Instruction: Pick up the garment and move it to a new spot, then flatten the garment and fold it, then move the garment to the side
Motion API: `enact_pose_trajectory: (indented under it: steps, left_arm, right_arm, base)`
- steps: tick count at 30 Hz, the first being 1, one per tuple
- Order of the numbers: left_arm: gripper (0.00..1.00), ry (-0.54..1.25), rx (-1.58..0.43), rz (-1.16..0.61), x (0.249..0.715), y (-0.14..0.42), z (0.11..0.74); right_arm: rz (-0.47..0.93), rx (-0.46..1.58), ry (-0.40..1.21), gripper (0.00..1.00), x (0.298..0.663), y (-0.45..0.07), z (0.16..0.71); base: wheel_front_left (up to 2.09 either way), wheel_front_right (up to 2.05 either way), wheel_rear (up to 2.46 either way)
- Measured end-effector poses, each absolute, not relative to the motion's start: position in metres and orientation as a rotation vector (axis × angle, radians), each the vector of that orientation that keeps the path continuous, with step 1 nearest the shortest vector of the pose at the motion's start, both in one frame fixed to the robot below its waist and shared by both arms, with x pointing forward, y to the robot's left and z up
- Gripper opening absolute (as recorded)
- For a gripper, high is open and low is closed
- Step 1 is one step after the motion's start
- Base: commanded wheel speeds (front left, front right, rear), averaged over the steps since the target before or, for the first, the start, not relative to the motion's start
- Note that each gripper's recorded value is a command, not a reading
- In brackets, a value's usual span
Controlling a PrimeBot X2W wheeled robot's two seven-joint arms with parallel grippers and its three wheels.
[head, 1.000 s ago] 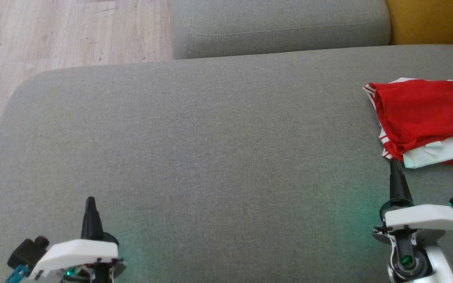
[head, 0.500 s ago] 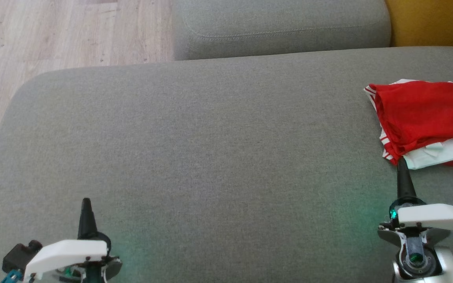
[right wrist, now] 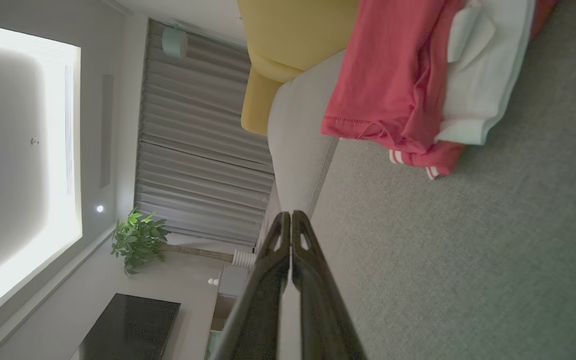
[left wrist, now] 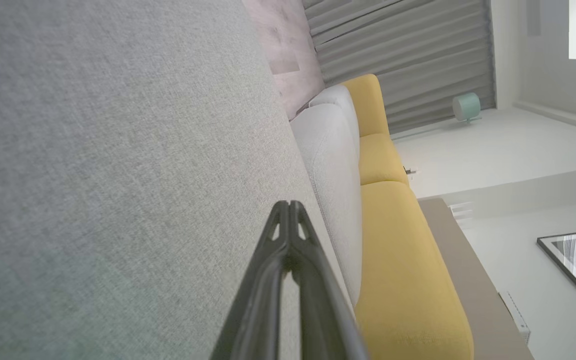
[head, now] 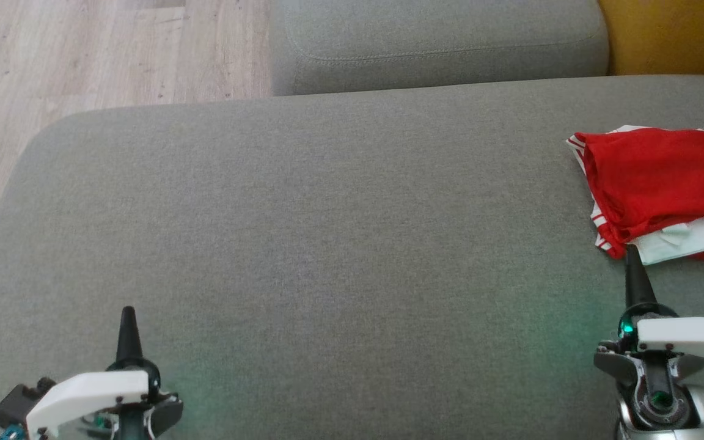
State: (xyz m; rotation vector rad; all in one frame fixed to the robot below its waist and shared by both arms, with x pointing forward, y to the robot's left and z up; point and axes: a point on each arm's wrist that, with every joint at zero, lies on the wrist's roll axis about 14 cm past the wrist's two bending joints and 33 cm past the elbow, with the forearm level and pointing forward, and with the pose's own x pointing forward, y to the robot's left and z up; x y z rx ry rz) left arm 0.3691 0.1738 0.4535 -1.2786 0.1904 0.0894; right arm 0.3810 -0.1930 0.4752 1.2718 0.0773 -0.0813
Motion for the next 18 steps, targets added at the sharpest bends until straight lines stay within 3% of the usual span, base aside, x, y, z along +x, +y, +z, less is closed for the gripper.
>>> enact_pose_trajectory:
  steps: [18]
  left_arm:
    - [0.00,0.134,-1.464,0.074,0.374,0.184,0.468]
  right_arm:
    - [-0.079,1.470,0.053,0.00,0.381,-0.199,0.481]
  base:
    - [0.00,0.00,0.00]
